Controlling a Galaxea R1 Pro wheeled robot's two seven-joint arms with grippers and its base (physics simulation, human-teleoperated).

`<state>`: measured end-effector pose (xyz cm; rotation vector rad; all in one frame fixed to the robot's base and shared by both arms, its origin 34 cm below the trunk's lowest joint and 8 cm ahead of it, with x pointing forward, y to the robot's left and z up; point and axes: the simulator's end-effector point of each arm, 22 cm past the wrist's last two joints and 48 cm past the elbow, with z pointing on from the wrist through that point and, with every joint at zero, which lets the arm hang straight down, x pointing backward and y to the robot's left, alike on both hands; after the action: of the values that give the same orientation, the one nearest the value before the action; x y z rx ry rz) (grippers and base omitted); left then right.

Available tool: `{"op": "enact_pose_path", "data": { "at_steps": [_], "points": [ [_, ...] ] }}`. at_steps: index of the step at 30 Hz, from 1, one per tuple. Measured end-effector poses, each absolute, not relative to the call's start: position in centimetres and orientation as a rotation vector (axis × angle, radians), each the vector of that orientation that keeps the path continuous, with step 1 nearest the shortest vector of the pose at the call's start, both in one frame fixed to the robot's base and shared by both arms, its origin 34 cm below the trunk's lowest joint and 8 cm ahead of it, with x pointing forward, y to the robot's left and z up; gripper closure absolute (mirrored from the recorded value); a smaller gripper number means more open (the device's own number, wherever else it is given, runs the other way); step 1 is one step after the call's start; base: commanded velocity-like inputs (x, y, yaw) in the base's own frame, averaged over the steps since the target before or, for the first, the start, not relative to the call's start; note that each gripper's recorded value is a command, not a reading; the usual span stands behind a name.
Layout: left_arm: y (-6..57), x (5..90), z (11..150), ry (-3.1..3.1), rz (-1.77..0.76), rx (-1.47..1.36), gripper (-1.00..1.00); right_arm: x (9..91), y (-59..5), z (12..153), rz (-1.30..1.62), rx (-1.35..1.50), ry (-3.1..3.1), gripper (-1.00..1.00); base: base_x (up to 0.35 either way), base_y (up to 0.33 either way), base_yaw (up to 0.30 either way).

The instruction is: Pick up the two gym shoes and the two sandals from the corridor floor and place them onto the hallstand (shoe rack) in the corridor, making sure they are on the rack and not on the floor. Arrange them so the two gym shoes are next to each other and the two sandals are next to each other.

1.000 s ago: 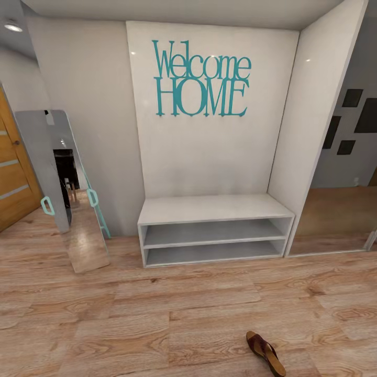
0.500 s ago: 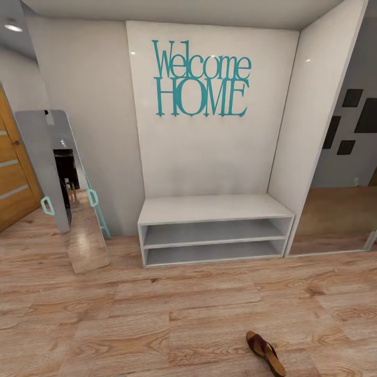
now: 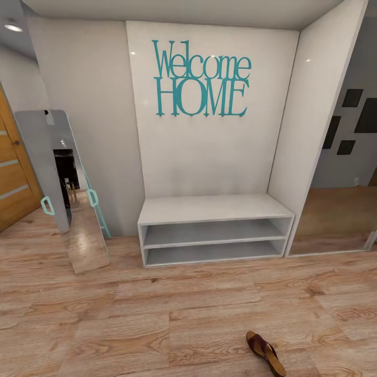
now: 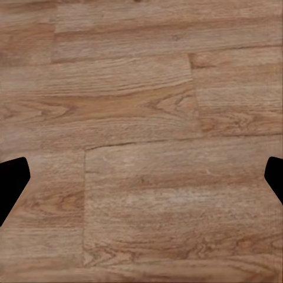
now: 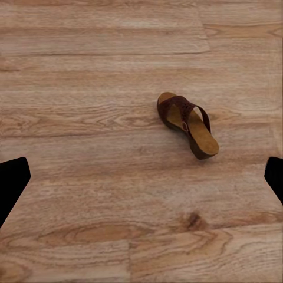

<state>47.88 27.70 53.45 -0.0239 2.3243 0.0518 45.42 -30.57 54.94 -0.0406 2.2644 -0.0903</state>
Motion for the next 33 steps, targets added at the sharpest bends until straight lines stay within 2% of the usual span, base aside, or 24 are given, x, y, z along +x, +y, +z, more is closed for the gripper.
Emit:
{"op": "enact_pose_path", "data": {
  "at_steps": [12, 33],
  "points": [
    [27.95, 47.63, 53.37, 2.326, 0.056, -0.024, -1.0, 45.47, -30.57, 54.98, -0.088, -0.039, 2.263, -1.0, 0.008, -0.039, 0.0],
    [28.05, 47.56, 53.31, 2.329, 0.058, -0.023, -1.0, 45.47, -30.79, 54.97, -0.097, -0.033, 2.264, -1.0, 0.09, -0.242, 0.021]
  ]
}}
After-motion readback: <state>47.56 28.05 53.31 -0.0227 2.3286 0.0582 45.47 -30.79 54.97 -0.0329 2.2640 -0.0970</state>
